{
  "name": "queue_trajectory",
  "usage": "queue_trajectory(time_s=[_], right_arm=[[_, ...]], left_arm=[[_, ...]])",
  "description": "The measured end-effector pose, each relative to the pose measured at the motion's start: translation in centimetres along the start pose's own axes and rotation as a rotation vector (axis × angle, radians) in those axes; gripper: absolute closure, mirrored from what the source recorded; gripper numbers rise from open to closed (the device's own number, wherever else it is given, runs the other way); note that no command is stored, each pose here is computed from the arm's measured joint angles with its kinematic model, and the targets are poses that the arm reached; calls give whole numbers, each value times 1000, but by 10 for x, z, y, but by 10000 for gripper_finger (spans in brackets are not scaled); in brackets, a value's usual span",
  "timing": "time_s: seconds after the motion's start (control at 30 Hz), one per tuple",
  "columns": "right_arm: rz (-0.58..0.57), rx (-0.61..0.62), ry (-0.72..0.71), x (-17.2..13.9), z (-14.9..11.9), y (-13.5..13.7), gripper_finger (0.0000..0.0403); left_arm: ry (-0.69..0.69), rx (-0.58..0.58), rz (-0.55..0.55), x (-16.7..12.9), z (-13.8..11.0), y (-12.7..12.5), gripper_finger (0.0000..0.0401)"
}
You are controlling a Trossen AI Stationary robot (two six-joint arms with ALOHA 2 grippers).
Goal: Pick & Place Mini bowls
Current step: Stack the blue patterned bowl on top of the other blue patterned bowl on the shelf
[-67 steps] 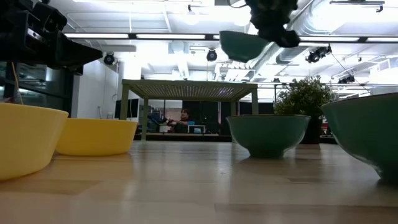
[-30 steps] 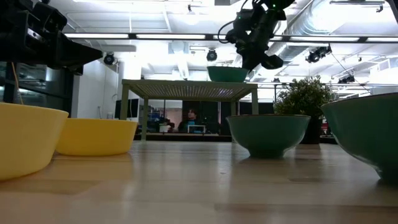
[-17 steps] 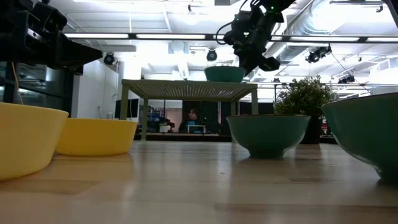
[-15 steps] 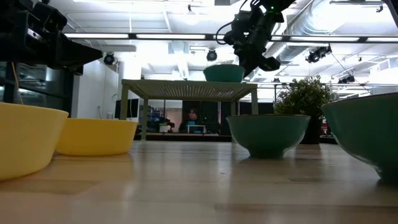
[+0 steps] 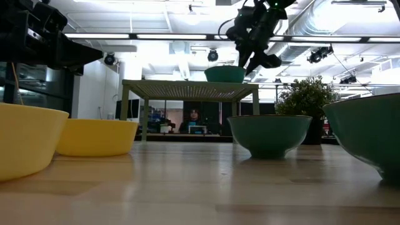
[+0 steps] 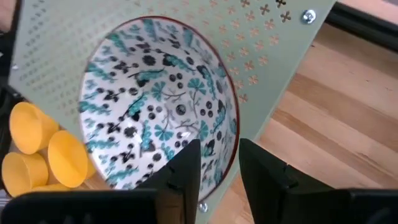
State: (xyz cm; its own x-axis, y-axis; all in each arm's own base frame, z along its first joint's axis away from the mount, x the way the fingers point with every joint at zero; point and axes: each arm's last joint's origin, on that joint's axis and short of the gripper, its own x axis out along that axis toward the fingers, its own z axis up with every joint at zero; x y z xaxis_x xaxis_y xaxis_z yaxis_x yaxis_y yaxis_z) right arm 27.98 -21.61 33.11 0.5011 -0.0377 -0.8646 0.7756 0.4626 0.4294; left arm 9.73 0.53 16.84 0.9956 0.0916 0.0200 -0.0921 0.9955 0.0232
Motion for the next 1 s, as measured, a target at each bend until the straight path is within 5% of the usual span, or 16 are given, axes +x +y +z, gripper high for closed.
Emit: queue_trajectory(time_s=[0.3, 0.73, 1.0], right_arm=[[-21, -114, 6, -30, -21, 6, 304], [-339, -384, 169, -70, -96, 26, 304], [-327, -357, 243, -63, -148, 22, 304]], left_arm=[[0, 0, 0, 0, 0, 0, 394], [0, 0, 0, 0, 0, 0, 394], [0, 0, 0, 0, 0, 0, 394]])
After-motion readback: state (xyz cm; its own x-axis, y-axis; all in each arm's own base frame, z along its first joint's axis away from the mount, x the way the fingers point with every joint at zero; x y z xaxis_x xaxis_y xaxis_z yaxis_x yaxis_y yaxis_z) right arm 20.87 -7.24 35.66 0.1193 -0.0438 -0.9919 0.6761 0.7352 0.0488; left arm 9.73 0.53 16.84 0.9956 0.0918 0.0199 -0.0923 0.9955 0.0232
